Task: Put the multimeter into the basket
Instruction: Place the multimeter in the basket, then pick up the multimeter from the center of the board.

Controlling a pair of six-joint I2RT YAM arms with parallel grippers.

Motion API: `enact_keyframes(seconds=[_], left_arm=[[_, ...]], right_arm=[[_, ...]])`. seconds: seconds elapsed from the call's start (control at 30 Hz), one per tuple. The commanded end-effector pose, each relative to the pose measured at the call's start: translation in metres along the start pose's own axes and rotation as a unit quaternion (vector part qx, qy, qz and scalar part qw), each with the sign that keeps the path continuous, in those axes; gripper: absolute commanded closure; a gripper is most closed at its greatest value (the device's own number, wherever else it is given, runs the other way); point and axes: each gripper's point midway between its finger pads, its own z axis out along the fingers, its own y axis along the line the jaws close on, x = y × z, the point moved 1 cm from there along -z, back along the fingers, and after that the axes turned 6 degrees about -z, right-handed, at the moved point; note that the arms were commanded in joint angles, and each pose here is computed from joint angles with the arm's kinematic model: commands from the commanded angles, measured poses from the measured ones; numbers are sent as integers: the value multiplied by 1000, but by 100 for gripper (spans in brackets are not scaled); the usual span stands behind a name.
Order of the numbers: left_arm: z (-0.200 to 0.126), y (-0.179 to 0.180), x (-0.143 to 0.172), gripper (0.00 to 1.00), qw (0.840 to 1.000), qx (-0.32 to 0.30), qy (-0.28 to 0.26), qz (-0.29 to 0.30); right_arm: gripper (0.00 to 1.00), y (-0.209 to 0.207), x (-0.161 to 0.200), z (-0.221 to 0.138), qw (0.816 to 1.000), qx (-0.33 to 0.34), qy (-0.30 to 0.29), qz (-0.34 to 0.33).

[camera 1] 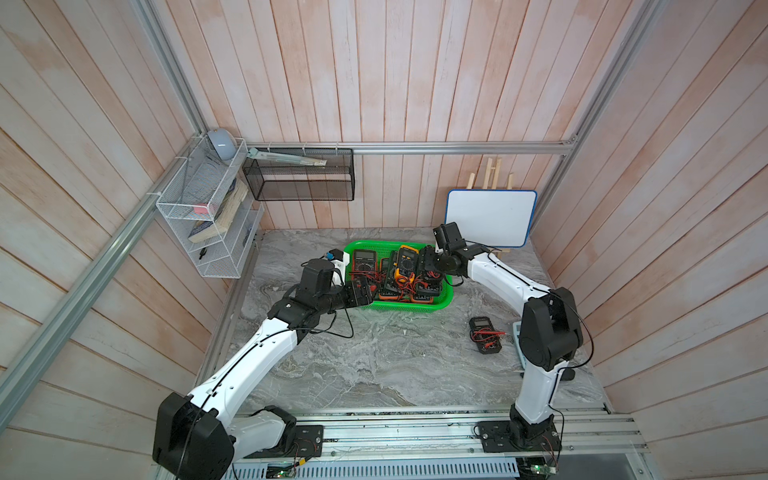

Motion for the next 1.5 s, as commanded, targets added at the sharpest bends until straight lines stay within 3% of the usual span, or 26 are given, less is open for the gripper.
enact_keyframes(seconds=[0.0, 0.4, 0.73, 1.1, 1.47], left_arm=[[-7, -3, -6, 0, 1000, -1, -12, 9], [-6, -1, -10, 0, 1000, -11, -16, 13], [-2, 1, -24, 0, 998, -38, -23, 40], [4, 6, -31, 0, 996, -60, -20, 58], [8, 6, -30, 0, 996, -60, -14, 57]], right_arm=[[9, 3, -13, -6, 1000, -2, -11, -2], [4, -1, -15, -47, 999, -10, -46, 6], [2, -35, 8, -87, 996, -8, -74, 44], [2, -104, 74, -106, 992, 30, -62, 105], [2, -151, 155, -88, 984, 81, -5, 158]])
